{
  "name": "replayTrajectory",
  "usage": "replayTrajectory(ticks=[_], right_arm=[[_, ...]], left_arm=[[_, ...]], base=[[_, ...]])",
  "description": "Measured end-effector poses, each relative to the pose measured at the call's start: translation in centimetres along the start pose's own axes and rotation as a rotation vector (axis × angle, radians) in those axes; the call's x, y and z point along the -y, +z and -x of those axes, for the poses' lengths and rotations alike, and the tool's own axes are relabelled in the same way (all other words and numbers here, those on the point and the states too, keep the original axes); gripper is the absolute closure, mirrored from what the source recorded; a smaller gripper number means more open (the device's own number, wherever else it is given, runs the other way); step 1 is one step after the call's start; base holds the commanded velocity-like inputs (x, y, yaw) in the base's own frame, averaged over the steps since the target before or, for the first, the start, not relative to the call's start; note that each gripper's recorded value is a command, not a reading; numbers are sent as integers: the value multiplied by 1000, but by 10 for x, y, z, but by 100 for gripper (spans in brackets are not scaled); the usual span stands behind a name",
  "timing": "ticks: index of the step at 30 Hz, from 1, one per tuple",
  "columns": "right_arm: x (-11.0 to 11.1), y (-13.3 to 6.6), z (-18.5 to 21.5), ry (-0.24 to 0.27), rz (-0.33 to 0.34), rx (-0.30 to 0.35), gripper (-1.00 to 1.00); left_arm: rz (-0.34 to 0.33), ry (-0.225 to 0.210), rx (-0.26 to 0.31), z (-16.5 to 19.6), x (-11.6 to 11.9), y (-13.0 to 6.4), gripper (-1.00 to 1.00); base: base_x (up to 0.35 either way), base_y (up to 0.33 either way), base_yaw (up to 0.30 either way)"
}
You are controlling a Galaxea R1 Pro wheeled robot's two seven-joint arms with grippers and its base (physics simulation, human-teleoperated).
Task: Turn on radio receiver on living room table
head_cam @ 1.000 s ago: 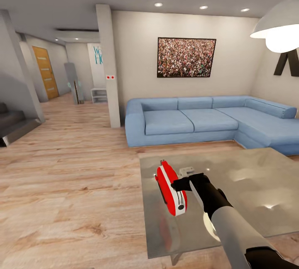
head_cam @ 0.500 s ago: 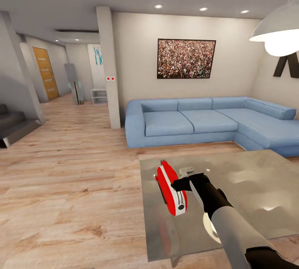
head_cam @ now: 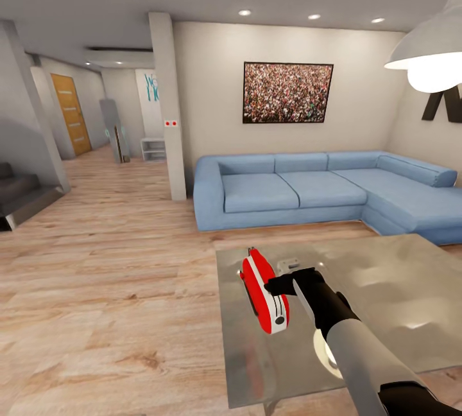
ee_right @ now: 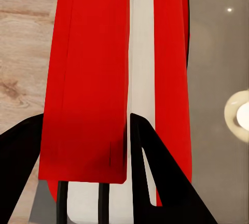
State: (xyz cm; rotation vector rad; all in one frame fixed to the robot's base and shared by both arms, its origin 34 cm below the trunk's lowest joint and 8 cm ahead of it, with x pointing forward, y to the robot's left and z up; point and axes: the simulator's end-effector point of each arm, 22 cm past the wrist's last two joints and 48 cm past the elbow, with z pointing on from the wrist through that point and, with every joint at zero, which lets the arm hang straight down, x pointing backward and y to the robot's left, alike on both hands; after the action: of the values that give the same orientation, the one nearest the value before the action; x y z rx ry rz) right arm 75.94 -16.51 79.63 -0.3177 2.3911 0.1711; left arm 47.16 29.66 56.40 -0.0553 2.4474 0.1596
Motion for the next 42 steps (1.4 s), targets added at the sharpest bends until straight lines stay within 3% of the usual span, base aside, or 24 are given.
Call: replayTrajectory(ticks=[8, 21, 30, 32, 34, 37, 40, 42], right_arm=[[0, -9, 9, 0, 0, 0, 100], [-1, -24, 22, -1, -2, -2, 100], [0, -29, 26, -7, -7, -3, 100], [5, -29, 25, -27, -27, -7, 100], [18, -30, 26, -86, -88, -6, 100], [20, -30, 38, -122, -106, 42, 100], [29, -34, 53, -239, -201, 89, 100], [34, -38, 68, -333, -312, 121, 100]], left_arm=[[0, 1, -1, 8, -2, -10, -100], [0, 0, 0, 21, -4, -26, -100], [-7, -4, -1, 25, 0, -31, -100], [-9, -5, -2, 24, 1, -31, -100], [-9, -5, -4, 24, 1, -31, -100], [-8, -3, -4, 24, 1, -31, -100], [-6, -2, -3, 24, -1, -31, -100], [-4, -1, -3, 24, -2, -30, -100]], base=[[-25, 0, 0], [-289, 0, 0], [-29, 0, 0], [-1, 0, 0], [0, 0, 0], [0, 0, 0], [0, 0, 0], [0, 0, 0]])
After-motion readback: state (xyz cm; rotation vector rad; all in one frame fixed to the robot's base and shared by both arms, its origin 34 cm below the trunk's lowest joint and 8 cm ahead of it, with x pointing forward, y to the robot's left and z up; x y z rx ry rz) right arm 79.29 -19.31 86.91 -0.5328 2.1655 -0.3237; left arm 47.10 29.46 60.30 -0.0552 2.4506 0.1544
